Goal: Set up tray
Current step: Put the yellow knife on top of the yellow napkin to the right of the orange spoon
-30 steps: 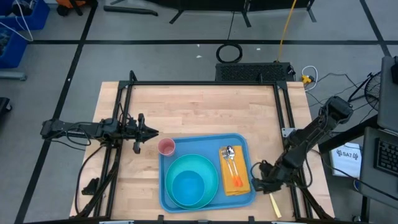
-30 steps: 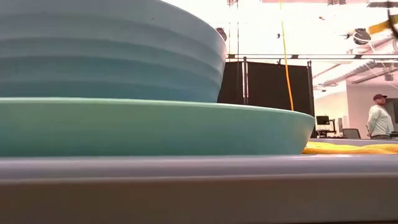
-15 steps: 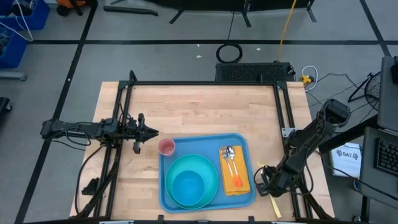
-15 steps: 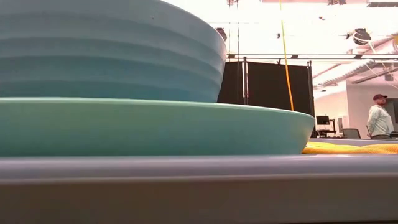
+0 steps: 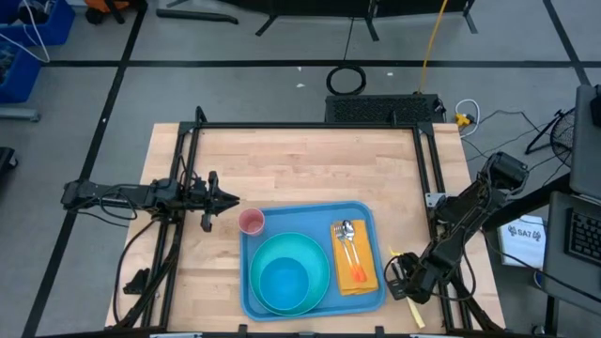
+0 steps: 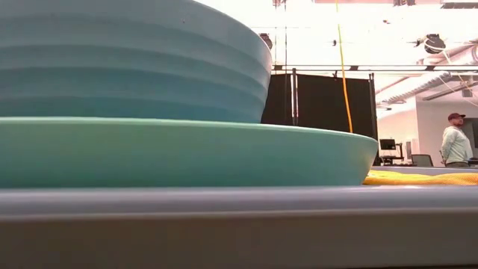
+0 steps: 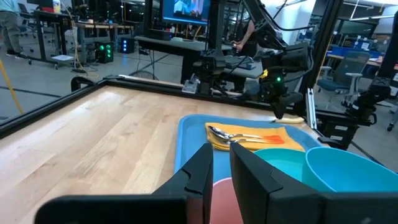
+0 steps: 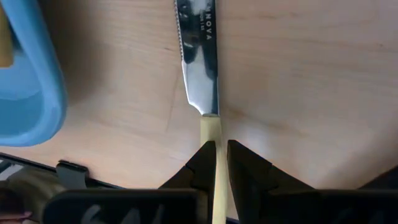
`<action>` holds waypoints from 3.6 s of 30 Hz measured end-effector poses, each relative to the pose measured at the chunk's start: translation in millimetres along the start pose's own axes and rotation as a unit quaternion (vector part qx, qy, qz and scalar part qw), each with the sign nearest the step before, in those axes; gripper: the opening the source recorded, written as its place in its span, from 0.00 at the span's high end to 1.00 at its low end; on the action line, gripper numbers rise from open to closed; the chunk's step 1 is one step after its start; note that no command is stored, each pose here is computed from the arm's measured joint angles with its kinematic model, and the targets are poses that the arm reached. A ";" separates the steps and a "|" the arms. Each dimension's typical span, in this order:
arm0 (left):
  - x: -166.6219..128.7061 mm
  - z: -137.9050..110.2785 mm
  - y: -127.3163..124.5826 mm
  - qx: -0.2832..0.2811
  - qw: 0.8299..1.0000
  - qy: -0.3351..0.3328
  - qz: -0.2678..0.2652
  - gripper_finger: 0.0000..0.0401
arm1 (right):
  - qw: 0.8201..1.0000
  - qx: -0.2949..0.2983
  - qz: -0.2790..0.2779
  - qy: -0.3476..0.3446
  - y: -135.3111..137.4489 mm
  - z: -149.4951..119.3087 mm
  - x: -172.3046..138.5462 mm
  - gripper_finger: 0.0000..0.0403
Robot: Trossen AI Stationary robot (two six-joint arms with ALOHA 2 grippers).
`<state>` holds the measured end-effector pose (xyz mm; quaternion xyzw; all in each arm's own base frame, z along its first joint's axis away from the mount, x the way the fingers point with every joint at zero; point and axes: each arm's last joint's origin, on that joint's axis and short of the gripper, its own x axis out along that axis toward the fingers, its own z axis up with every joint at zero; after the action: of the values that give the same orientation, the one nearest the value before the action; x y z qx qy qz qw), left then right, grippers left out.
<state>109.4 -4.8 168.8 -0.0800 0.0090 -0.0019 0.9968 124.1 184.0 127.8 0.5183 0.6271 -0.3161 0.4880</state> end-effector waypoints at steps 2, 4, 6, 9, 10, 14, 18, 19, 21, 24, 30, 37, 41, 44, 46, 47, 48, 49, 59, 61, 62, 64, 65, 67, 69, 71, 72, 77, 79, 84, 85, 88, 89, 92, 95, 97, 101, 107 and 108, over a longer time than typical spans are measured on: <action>0.0 0.0 0.0 0.000 1.000 0.000 0.000 0.86 | 1.000 -0.005 0.000 -0.008 -0.4 0.9 1.0 0.92; 0.0 0.0 0.0 0.000 1.000 0.000 0.000 0.86 | 1.000 -0.004 0.003 -0.020 -0.8 2.1 1.2 0.94; 0.0 0.0 0.0 0.000 1.000 0.000 0.000 0.86 | 0.999 -0.005 0.003 -0.038 -1.9 4.2 1.3 0.96; 0.0 0.0 0.0 0.000 1.000 0.000 0.000 0.86 | 0.997 -0.001 -0.001 -0.075 -4.8 8.9 0.9 0.99; 0.0 0.0 0.0 0.000 1.000 0.000 0.000 0.86 | 0.996 0.001 -0.003 -0.089 -6.0 10.6 0.7 0.99; 0.0 0.0 0.0 0.000 1.000 0.000 0.000 0.86 | 0.991 0.009 -0.022 -0.135 -11.7 17.3 -0.7 0.99; 0.0 0.0 0.0 0.000 1.000 0.000 0.000 0.86 | 0.984 0.011 -0.042 -0.172 -16.9 22.5 -2.7 0.99; 0.0 0.0 0.0 0.000 1.000 0.000 0.000 0.86 | 0.982 0.011 -0.044 -0.184 -17.8 24.0 -3.5 0.99; 0.0 0.0 0.0 0.000 1.000 0.000 0.000 0.86 | 0.975 0.009 -0.050 -0.218 -19.9 28.9 -6.0 0.99; 0.0 0.0 0.0 0.000 1.000 0.000 0.000 0.86 | 0.961 0.000 -0.059 -0.271 -23.0 36.4 -9.4 0.99; 0.0 0.0 0.0 0.000 1.000 0.000 0.000 0.86 | 0.954 -0.020 -0.064 -0.291 -23.7 40.6 -13.2 0.98; 0.0 0.0 0.0 0.000 1.000 0.000 0.000 0.86 | 0.965 -0.041 -0.023 -0.258 -22.1 36.6 -26.9 0.91; 0.0 0.0 0.0 0.000 1.000 0.000 0.000 0.86 | 0.966 -0.040 -0.020 -0.256 -24.8 38.2 -34.4 0.81; 0.0 0.0 0.0 0.000 1.000 0.000 0.000 0.86 | 0.968 -0.039 -0.016 -0.249 -23.7 38.5 -35.4 0.74; 0.0 0.0 0.0 0.000 1.000 0.000 0.000 0.86 | 0.970 -0.039 -0.006 -0.240 -21.3 37.9 -34.7 0.70; 0.0 0.0 0.0 0.000 1.000 0.000 0.000 0.86 | 0.972 -0.042 0.005 -0.232 -19.0 36.8 -34.0 0.69; 0.0 0.0 0.0 0.000 1.000 0.000 0.000 0.86 | 0.974 -0.043 0.016 -0.221 -16.2 35.5 -33.4 0.67; 0.0 0.0 0.0 0.000 1.000 0.000 0.000 0.86 | 0.976 -0.043 0.024 -0.210 -13.9 34.4 -32.9 0.66; 0.0 0.0 0.0 0.000 1.000 0.000 0.000 0.86 | 0.984 -0.055 0.067 -0.154 -4.4 26.9 -33.8 0.68; 0.0 0.0 0.0 0.000 1.000 0.000 0.000 0.86 | 0.984 -0.056 0.081 -0.146 -3.2 25.4 -36.2 0.68; 0.0 0.0 0.0 0.000 1.000 0.000 0.000 0.86 | 0.984 -0.058 0.085 -0.143 -2.7 24.9 -37.1 0.68; 0.0 0.0 0.0 0.000 1.000 0.000 0.000 0.86 | 0.984 -0.058 0.093 -0.138 -1.5 23.9 -37.4 0.68; 0.0 0.0 0.0 0.000 1.000 0.000 0.000 0.86 | 0.984 -0.059 0.094 -0.137 -1.1 23.6 -37.1 0.68; 0.0 0.0 0.0 0.000 1.000 0.000 0.000 0.86 | 0.987 -0.064 0.081 -0.123 -1.1 22.8 -35.1 0.68; 0.0 0.0 0.0 0.000 1.000 0.000 0.000 0.86 | 0.991 -0.067 0.055 -0.104 -1.7 22.1 -30.9 0.68; 0.0 0.0 0.0 0.000 1.000 0.000 0.000 0.86 | 0.992 -0.067 0.040 -0.095 -1.6 21.9 -27.0 0.68; 0.0 0.0 0.0 0.000 1.000 0.000 0.000 0.86 | 0.992 -0.068 0.039 -0.095 -1.0 21.9 -25.4 0.68; 0.0 0.0 0.0 0.000 1.000 0.000 0.000 0.86 | 0.993 -0.060 0.030 -0.102 1.7 22.0 -17.9 0.69; 0.0 0.0 0.0 0.000 1.000 0.000 0.000 0.86 | 0.993 -0.050 0.026 -0.105 2.1 22.4 -15.6 0.71; 0.0 -0.1 0.0 0.000 1.000 0.000 0.000 0.86 | 0.993 -0.034 0.013 -0.115 2.8 25.0 -9.9 0.75; 0.0 -0.2 0.0 0.000 1.000 0.001 0.000 0.86 | 0.992 -0.033 0.007 -0.119 2.2 25.8 -8.3 0.76; 0.0 0.0 0.0 0.000 1.000 0.000 0.000 0.86 | 0.991 -0.028 -0.016 -0.133 -0.4 28.8 -4.0 0.79; 0.0 0.0 0.0 0.000 1.000 0.000 0.000 0.86 | 0.990 -0.027 -0.023 -0.137 -1.2 29.7 -2.9 0.81; 0.0 -0.1 0.0 0.000 1.000 0.000 0.000 0.86 | 0.988 -0.032 -0.036 -0.147 -3.0 31.5 -1.5 0.88; 0.0 0.0 0.0 0.000 1.000 0.000 0.000 0.86 | 0.985 -0.037 -0.037 -0.162 -4.0 32.8 -1.7 0.89; 0.0 0.0 0.0 0.000 1.000 0.000 0.000 0.86 | 0.982 -0.031 -0.034 -0.185 -5.0 34.7 -2.4 0.89; 0.0 0.0 0.0 0.000 1.000 0.000 0.000 0.86 | 0.974 -0.023 -0.014 -0.227 -6.0 36.2 -3.1 0.89; 0.0 0.0 0.0 0.000 1.000 0.000 0.000 0.86 | 0.954 -0.019 -0.006 -0.298 -12.5 39.0 -5.4 0.89; 0.0 0.0 0.0 0.000 1.000 0.000 0.000 0.86 | 0.951 -0.019 -0.008 -0.308 -13.4 40.3 -6.0 0.89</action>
<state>109.4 -4.8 168.8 -0.0800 0.0093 -0.0018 0.9968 122.6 142.1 118.9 0.3815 0.4567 -0.4518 0.6646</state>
